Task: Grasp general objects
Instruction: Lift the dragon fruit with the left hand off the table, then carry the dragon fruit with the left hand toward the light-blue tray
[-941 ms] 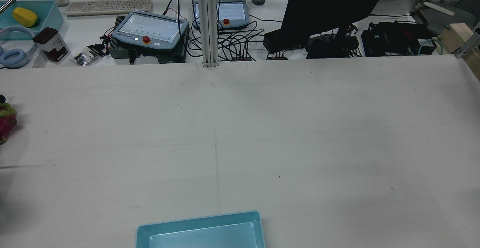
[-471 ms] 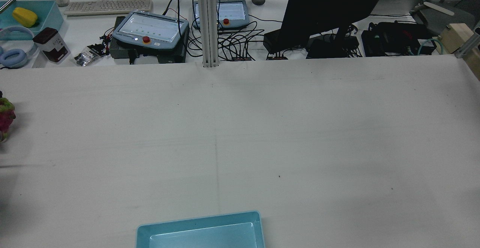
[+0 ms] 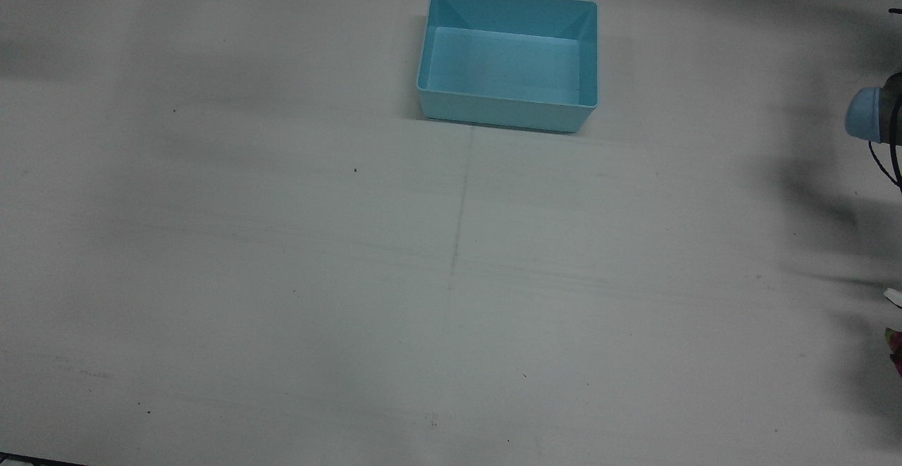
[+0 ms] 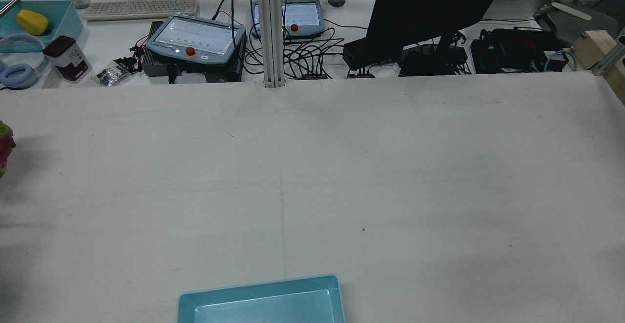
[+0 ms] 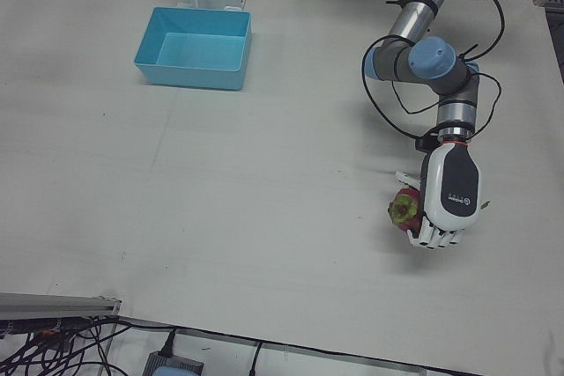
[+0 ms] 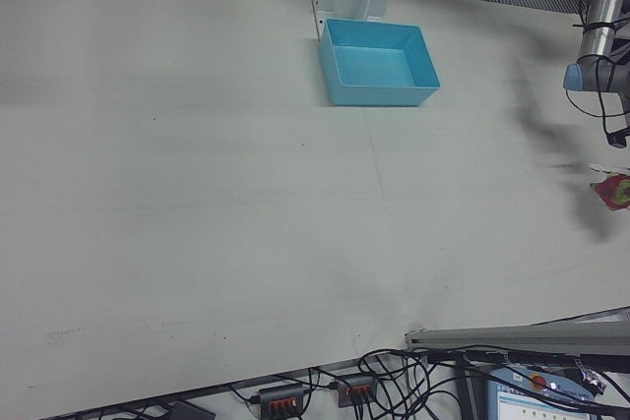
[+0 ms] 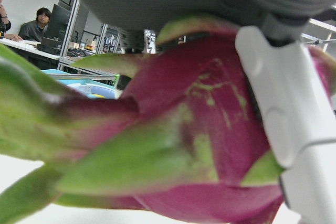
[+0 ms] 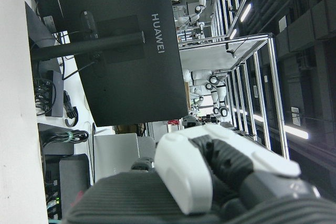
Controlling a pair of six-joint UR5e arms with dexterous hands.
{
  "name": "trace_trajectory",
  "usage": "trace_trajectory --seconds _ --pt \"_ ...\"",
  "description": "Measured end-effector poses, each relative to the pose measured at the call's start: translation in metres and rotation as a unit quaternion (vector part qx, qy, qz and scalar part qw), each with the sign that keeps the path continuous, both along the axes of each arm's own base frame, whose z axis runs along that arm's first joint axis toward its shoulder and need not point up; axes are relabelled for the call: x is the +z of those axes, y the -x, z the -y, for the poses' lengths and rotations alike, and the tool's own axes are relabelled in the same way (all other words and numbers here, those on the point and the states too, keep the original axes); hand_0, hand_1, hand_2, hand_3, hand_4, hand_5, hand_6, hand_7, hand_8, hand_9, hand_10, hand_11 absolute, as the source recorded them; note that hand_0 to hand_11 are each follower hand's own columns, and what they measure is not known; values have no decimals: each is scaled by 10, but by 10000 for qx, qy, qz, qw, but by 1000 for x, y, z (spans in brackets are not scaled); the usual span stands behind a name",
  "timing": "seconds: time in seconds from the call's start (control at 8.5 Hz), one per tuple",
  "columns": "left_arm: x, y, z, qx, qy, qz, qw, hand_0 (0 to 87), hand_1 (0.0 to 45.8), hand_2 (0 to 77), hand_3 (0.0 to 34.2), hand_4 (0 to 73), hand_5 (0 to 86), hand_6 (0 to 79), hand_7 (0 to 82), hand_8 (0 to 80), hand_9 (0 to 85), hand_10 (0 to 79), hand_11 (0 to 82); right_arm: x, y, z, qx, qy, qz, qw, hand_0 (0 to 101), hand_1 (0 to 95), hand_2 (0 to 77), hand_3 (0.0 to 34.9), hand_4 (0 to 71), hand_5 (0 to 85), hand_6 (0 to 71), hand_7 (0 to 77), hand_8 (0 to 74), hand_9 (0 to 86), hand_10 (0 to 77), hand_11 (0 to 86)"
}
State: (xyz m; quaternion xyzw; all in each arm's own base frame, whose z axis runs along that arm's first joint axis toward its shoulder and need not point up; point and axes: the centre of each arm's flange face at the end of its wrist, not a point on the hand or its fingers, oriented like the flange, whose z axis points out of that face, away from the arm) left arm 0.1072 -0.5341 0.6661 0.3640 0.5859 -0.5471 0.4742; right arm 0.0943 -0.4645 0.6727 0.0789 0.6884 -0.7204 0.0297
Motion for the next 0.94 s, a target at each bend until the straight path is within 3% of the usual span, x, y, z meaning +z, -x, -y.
trace_trajectory --seconds 0.24,0.47,0.71,0.94 --pt "-27 1 -4 38 -356 -571 9977 459 0 11 0 76 698 442 551 425 540 360 704 0 0 0 2 -3 0 10000 0 949 774 0 0 0 0 0 0 5 0 5" --pt "-47 -9 2 327 -777 -1275 9883 455 0 11 0 76 693 442 551 431 540 365 693 0 0 0 3 -3 0 10000 0 949 774 0 0 0 0 0 0 5 0 5" --pt "-69 -27 9 873 -1224 -1917 9699 457 0 11 0 76 693 442 551 415 551 371 671 0 0 0 3 -2 0 10000 0 949 774 0 0 0 0 0 0 5 0 5" --pt "-104 -45 7 1575 -1589 -2272 9478 448 0 11 0 76 693 436 551 404 562 376 660 0 0 0 3 -7 1 10000 0 949 774 0 0 0 0 0 0 5 0 5"
